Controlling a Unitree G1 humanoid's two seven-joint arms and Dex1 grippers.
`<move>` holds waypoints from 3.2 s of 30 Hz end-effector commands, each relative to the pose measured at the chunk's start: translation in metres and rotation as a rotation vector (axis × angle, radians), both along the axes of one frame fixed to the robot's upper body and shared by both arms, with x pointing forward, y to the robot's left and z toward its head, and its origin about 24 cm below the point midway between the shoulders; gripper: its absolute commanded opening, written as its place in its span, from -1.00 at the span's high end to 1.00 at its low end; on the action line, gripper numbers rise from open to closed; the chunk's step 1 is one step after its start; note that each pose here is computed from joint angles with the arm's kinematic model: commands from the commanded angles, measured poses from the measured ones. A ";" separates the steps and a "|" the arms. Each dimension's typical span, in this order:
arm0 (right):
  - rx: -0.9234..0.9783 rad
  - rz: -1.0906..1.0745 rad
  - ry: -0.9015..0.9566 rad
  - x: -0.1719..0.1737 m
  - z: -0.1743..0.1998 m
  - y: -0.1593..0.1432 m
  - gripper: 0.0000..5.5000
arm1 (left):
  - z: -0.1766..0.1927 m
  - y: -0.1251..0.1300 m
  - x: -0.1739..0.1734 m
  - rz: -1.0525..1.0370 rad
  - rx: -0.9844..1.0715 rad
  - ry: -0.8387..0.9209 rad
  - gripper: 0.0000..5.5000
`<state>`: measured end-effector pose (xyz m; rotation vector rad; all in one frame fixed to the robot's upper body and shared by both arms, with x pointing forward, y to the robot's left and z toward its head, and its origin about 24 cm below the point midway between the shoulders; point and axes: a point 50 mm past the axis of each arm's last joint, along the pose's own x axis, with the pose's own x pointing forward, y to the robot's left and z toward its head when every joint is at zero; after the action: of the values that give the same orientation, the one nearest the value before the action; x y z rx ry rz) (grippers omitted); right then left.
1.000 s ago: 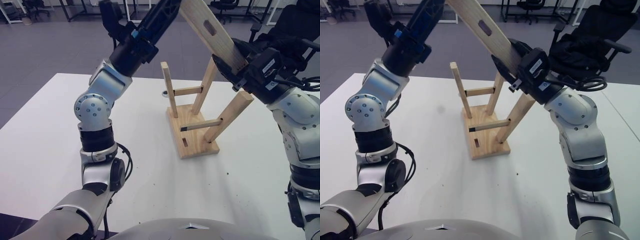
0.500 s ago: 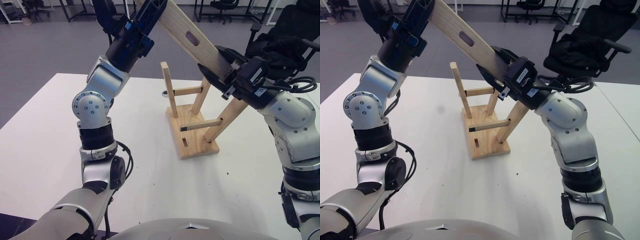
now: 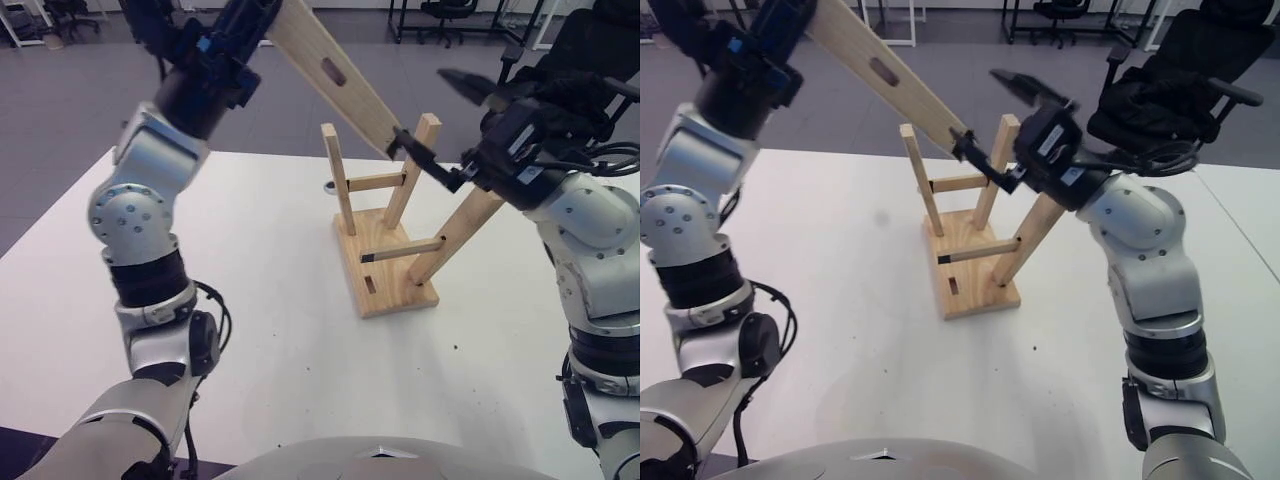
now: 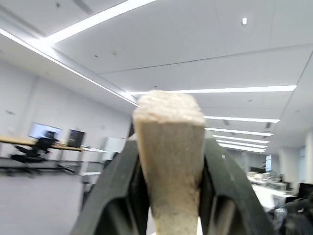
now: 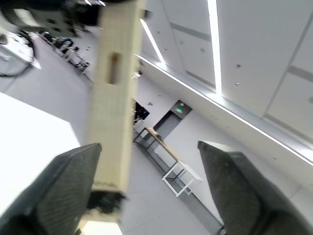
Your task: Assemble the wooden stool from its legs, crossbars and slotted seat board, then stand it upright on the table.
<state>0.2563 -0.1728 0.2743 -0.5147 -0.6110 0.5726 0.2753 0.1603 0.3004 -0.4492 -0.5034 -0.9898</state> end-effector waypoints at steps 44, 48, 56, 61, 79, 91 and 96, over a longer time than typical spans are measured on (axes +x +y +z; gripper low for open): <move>-0.211 -0.167 0.833 -0.041 -0.256 -0.012 -0.39 | -0.181 -0.013 -0.033 0.660 0.268 0.810 0.63; -0.156 -0.151 0.840 -0.044 -0.256 -0.004 -0.39 | -0.190 -0.023 -0.037 0.705 0.350 0.813 0.63; -0.013 -0.142 0.757 -0.038 -0.231 -0.006 -0.39 | -0.195 -0.041 -0.023 0.751 0.400 0.807 0.63; 0.098 -0.163 0.633 -0.024 -0.183 -0.031 -0.39 | -0.198 -0.048 -0.026 0.743 0.443 0.792 0.63; -0.898 0.532 1.051 0.087 -0.011 0.114 -0.39 | -0.200 -0.056 -0.022 0.821 0.472 0.742 0.62; -1.075 0.516 1.164 0.091 -0.051 0.121 0.08 | -0.199 -0.065 -0.034 0.853 0.409 0.746 0.62; -1.066 0.529 1.165 0.091 -0.052 0.121 0.32 | -0.196 -0.069 -0.034 0.840 0.439 0.709 0.62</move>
<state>0.3470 -0.0518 0.2196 -0.8764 0.7916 1.5476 0.2457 0.0877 0.1517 -0.2292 -0.0633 -0.1236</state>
